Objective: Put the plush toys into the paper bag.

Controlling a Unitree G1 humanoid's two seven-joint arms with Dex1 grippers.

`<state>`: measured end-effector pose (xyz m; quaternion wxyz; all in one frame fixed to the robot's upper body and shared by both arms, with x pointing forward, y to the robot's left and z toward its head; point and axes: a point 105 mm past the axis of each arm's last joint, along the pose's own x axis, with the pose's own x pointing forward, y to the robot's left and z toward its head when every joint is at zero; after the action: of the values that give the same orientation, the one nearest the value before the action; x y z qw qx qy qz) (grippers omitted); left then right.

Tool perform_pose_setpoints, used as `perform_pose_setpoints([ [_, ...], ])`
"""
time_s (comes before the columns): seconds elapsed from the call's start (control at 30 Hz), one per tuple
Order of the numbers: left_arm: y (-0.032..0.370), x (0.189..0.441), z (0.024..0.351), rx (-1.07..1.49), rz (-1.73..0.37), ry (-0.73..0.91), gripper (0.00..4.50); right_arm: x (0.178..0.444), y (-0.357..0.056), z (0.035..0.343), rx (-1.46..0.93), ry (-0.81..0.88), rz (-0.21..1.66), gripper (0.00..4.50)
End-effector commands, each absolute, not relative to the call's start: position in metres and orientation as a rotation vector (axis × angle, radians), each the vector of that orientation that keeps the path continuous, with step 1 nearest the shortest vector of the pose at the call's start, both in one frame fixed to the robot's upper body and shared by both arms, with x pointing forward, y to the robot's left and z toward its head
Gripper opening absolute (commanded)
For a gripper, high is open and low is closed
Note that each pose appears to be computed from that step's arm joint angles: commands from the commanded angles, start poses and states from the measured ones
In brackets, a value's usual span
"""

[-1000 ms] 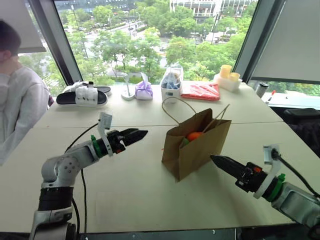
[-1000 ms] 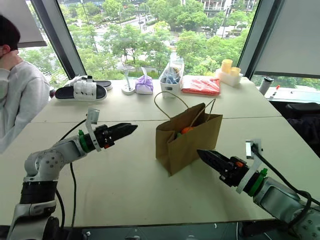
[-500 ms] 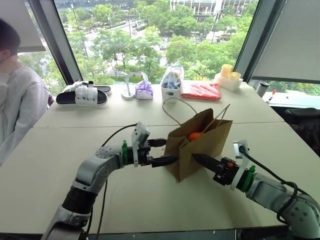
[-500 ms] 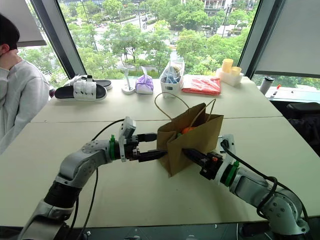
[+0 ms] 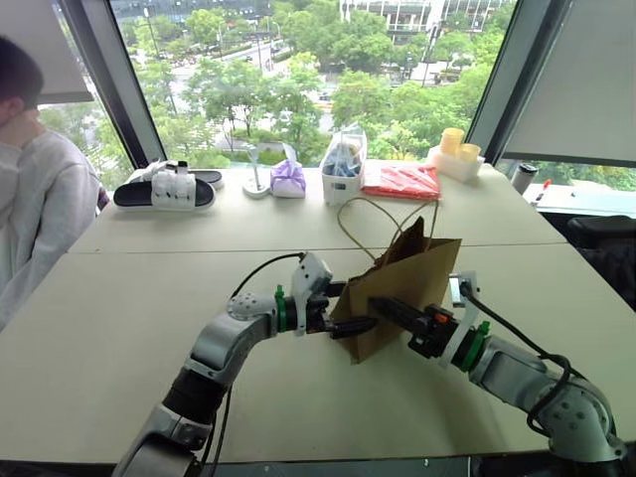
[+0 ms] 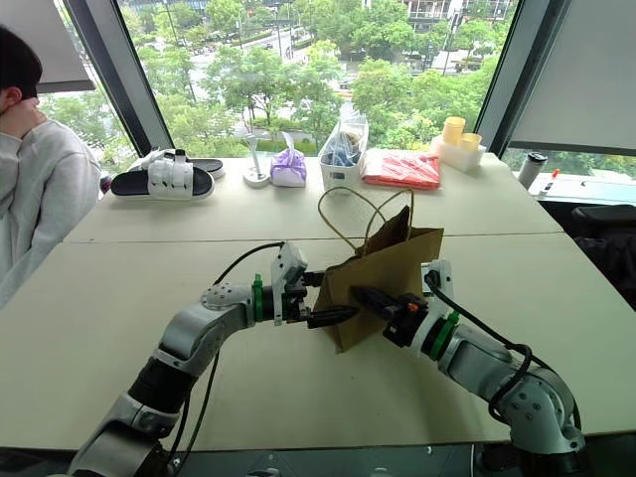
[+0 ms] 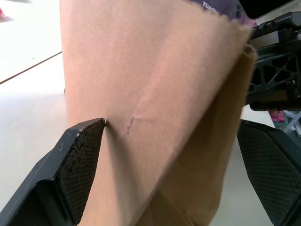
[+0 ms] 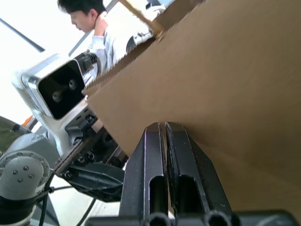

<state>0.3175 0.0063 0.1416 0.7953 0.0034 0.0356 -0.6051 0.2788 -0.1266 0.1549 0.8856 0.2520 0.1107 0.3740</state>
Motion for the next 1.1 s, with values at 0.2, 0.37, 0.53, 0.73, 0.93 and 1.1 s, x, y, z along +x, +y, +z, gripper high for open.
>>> perform_pose_setpoints([
  [0.2, -0.004, 0.322, 0.153, 0.021, -1.292, 0.007, 1.19, 0.268, -0.129, 0.184, 0.58, 0.134, 0.858, 0.0],
  [0.37, -0.007, 0.317, 0.17, 0.018, -1.354, -0.06, 0.04, 0.262, -0.141, 0.198, 0.642, 0.053, 0.856, 0.0],
  [0.53, -0.002, 0.316, 0.192, 0.046, -1.474, -0.132, 0.04, 0.252, -0.153, 0.198, 0.745, 0.002, 0.858, 0.0],
  [0.73, 0.014, 0.347, 0.202, 0.163, -1.551, -0.111, 0.04, 0.231, -0.154, 0.191, 0.733, 0.047, 0.885, 0.0],
  [0.93, 0.02, 0.366, 0.18, 0.276, -1.589, -0.018, 0.04, 0.216, -0.154, 0.178, 0.716, 0.103, 0.854, 0.0],
  [1.1, 0.017, 0.373, 0.172, 0.273, -1.552, -0.036, 0.92, 0.215, -0.155, 0.173, 0.713, 0.105, 0.826, 0.0],
])
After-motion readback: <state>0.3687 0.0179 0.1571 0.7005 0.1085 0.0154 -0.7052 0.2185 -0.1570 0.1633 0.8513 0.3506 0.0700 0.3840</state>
